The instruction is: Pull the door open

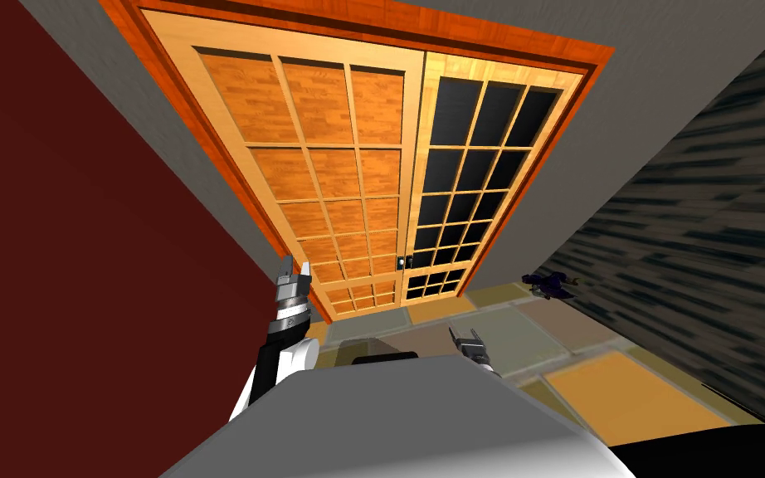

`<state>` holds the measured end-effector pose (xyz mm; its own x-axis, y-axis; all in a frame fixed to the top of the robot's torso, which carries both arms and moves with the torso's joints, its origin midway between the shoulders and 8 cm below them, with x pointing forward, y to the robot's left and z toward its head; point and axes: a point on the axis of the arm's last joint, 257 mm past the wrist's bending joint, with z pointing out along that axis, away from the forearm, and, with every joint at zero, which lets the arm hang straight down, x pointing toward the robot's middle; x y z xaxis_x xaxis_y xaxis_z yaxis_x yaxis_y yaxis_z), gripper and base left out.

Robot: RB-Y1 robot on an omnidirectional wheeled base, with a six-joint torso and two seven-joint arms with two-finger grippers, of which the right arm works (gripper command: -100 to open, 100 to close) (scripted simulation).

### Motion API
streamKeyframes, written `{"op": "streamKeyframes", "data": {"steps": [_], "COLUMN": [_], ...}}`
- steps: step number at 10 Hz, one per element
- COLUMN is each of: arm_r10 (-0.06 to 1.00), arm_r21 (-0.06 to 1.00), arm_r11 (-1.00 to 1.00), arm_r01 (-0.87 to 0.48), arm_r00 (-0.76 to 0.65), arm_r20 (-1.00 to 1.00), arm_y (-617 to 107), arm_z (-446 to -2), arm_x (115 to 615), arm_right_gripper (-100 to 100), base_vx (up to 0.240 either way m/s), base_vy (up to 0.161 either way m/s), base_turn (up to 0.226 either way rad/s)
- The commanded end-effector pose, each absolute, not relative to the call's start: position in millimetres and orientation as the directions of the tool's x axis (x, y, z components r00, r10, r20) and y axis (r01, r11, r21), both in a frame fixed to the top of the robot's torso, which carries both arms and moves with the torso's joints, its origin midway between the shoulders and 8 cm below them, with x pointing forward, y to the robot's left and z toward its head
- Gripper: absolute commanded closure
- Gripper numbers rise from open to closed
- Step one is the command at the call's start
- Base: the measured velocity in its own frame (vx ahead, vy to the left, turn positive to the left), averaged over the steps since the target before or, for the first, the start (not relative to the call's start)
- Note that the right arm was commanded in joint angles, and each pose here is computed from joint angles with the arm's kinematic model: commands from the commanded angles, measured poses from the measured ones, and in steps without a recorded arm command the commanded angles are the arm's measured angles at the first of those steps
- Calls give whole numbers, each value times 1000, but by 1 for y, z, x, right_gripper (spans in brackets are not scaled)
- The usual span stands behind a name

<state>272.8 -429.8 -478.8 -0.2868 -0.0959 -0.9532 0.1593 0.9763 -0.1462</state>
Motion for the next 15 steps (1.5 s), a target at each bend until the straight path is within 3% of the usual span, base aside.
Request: {"op": "streamKeyframes", "data": {"steps": [1, 10, 15], "arm_r10": [-91, -53, -32], "arm_r21": [-155, -109, -60], "arm_r11": [970, 975, 987], "arm_r01": [185, 192, 148], "arm_r00": [-315, -275, -185], "arm_r20": [-945, -960, -982], "arm_y": [-438, -405, -361], "arm_z": [-487, -487, -464], "arm_x": [264, 312, 370], "arm_right_gripper": [-100, -100, -100], "base_vx": [-84, 72, 134], "base_vy": [-23, -43, -46], "base_turn": [-10, 36, 71]}}
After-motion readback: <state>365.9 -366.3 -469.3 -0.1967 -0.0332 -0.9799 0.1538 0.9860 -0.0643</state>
